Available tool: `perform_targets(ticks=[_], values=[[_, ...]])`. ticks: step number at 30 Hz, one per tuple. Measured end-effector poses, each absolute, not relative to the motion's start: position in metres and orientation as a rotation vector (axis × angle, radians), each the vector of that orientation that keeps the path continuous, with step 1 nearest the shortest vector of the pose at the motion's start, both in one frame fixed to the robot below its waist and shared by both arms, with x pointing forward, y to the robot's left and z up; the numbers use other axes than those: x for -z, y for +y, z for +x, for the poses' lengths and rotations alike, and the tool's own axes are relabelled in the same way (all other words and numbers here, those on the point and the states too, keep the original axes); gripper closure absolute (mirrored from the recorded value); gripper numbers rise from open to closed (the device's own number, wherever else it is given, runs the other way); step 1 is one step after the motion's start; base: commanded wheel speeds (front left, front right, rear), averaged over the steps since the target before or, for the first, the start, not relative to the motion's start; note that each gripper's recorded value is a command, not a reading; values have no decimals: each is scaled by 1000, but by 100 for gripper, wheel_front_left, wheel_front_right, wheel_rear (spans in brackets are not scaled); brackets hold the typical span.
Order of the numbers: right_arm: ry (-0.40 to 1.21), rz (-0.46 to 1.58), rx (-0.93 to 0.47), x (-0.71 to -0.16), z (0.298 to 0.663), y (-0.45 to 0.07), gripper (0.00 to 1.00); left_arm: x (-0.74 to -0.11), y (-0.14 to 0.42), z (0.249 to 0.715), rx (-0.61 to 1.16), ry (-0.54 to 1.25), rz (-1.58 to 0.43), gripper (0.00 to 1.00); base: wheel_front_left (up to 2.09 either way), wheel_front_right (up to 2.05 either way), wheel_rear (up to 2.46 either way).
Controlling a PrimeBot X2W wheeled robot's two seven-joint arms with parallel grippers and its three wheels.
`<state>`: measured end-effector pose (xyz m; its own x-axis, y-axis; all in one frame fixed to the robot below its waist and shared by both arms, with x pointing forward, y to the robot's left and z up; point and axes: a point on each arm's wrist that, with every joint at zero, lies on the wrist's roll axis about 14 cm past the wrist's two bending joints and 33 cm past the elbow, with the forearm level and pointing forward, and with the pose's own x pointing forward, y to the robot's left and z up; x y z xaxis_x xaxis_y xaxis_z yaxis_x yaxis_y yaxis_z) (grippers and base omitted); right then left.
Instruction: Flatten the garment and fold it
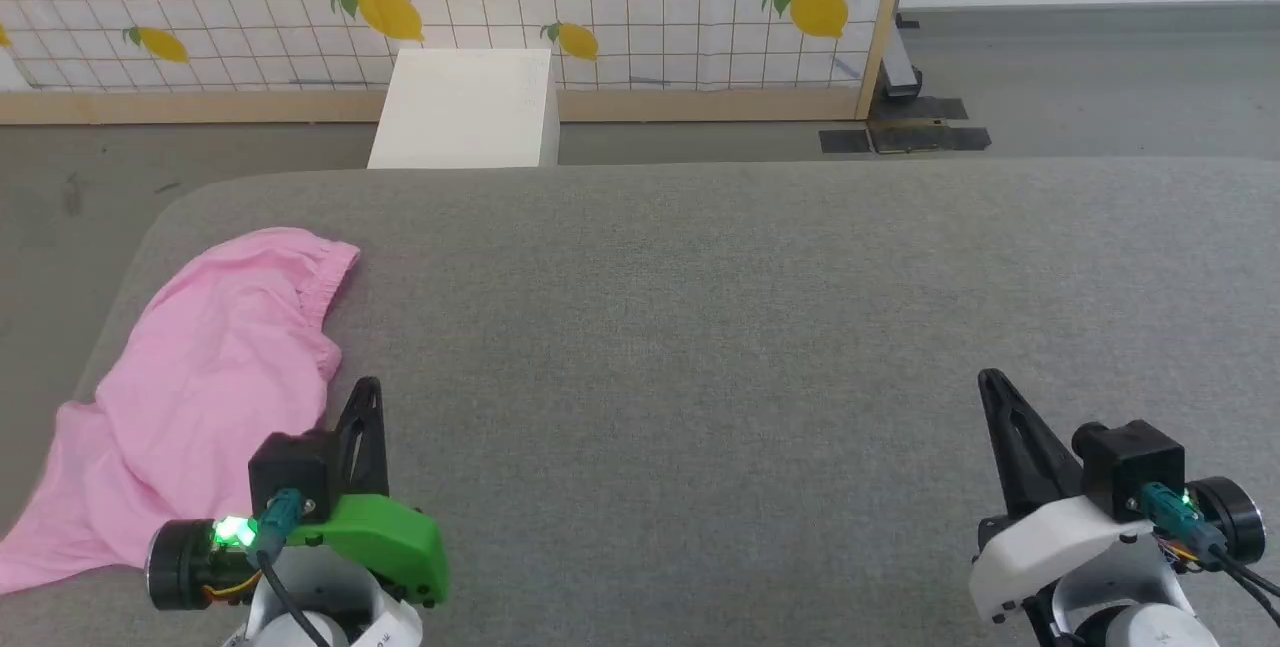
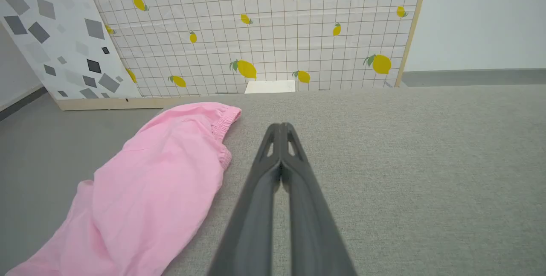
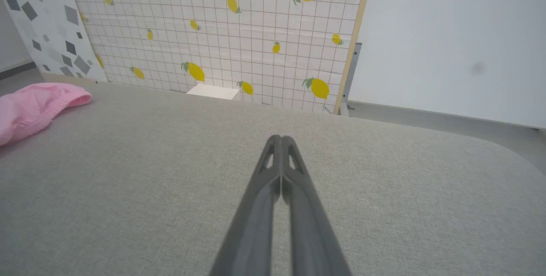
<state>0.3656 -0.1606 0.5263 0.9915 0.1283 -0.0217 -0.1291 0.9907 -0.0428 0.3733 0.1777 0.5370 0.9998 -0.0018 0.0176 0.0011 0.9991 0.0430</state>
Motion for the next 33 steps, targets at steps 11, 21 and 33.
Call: perform_targets(ticks=[11,21,33], values=[[19,-44,-129,-526,366,-161,100,-537,178,373,1,-18,43,100,0,0,0],[19,-44,-129,-526,366,-161,100,-537,178,373,2,-18,43,100,0,0,0],[21,-42,-127,-526,366,-161,0,-536,176,373,7,-14,39,0,0,0,0]])
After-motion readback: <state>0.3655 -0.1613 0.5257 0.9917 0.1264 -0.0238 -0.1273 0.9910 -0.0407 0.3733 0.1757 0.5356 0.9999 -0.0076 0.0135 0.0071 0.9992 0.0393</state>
